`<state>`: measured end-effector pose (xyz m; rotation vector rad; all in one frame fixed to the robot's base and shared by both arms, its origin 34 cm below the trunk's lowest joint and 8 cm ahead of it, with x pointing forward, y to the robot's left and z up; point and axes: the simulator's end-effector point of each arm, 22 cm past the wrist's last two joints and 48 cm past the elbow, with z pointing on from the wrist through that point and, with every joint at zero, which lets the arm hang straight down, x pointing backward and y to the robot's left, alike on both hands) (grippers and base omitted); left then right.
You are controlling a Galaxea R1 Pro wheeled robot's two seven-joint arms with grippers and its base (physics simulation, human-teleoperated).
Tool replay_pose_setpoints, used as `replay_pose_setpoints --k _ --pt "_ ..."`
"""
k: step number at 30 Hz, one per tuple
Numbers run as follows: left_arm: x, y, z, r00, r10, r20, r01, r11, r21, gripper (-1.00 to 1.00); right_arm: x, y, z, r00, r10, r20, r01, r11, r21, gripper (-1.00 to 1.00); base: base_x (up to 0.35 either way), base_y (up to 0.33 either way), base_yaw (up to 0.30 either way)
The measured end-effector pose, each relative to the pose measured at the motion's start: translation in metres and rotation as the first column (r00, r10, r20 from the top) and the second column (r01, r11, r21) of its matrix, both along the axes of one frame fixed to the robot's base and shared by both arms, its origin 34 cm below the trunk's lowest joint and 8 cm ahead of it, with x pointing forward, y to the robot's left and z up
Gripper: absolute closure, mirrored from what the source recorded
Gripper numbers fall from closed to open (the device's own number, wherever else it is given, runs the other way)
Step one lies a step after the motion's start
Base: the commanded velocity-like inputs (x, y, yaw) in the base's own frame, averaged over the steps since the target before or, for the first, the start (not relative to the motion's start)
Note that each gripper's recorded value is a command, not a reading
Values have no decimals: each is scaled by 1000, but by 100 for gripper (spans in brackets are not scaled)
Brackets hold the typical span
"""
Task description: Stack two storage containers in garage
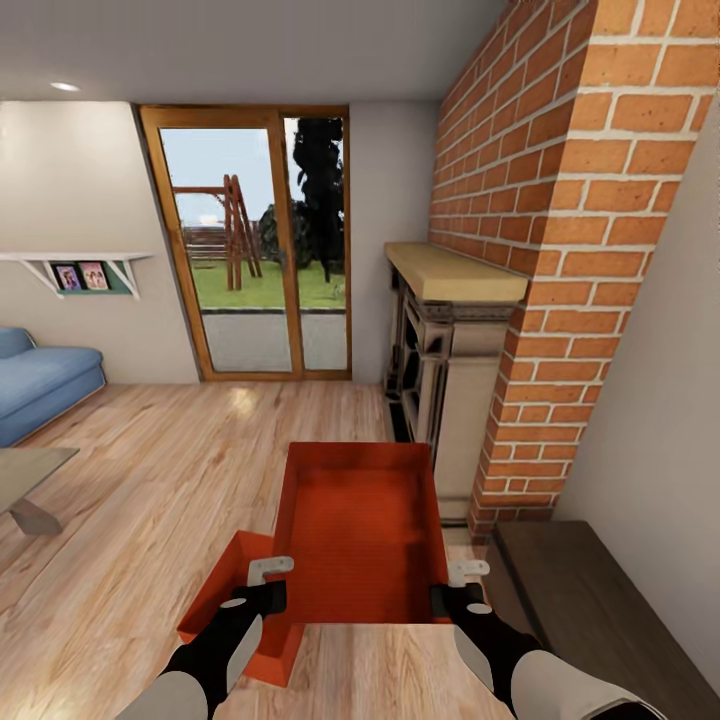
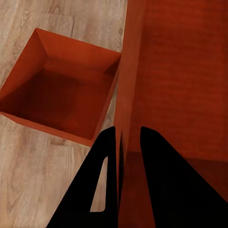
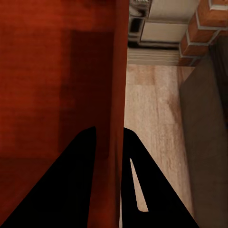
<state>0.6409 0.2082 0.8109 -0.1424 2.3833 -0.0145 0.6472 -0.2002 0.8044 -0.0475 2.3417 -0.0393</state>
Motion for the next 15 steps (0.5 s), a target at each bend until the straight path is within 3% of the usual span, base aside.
replay_pose_setpoints --k 15 --pt "4 0 13 1000 0 24 0 1000 0 100 4 0 13 1000 0 24 0 1000 0 100 0 0 0"
